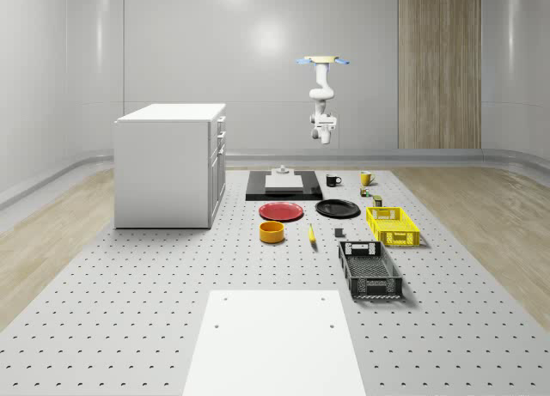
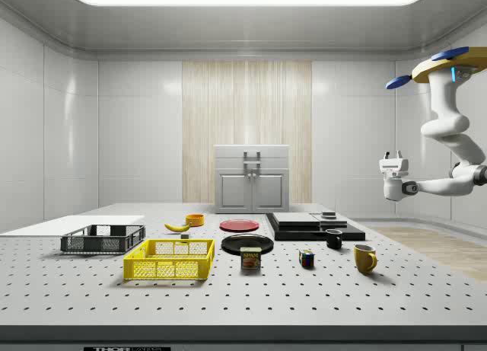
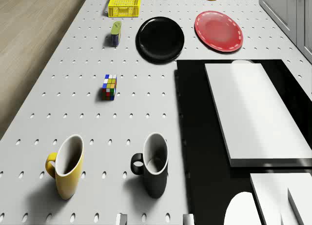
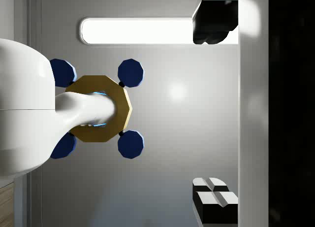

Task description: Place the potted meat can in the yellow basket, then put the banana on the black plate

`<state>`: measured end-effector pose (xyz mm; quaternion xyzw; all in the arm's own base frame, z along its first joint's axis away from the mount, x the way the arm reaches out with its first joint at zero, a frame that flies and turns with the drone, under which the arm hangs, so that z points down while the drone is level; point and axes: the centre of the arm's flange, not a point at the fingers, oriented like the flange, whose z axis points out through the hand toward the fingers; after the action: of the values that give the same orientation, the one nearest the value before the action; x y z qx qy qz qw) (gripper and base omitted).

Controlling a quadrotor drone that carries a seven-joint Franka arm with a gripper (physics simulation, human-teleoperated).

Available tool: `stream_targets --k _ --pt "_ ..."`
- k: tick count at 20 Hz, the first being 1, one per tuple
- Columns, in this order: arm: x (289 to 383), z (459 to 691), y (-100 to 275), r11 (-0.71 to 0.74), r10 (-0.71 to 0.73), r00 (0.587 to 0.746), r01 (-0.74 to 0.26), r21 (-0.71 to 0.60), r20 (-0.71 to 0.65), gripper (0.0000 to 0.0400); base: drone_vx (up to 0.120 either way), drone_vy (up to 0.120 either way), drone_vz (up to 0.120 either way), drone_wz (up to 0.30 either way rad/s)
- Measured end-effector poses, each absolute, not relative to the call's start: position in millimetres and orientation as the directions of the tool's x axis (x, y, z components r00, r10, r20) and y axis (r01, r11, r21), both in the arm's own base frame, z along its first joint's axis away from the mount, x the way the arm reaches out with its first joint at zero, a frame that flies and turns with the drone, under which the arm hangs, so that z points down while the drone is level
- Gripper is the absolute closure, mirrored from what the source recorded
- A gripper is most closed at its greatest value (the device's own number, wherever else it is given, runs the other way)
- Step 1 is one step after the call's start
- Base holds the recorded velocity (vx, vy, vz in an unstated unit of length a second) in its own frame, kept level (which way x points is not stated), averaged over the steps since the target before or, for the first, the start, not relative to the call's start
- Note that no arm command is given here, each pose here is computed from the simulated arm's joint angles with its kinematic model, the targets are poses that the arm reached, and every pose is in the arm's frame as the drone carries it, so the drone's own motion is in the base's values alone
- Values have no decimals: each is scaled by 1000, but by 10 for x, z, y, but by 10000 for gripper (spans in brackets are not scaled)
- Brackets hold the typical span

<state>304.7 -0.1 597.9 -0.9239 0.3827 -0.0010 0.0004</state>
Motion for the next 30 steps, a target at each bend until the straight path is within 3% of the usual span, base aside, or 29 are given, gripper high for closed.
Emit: stream_targets --k 5,13,19,30 --pt "3009 6344 -1 -707 -707 707 -707 -4 4 0 0 0 0 0" --pt "3035 6760 0 -707 -707 707 -707 -9 9 0 0 0 0 0" --pt "3042 6872 0 -707 -707 707 -707 -12 12 0 13 60 0 0" --pt "3038 6911 1 -707 -707 707 -707 -18 18 0 120 120 0 0"
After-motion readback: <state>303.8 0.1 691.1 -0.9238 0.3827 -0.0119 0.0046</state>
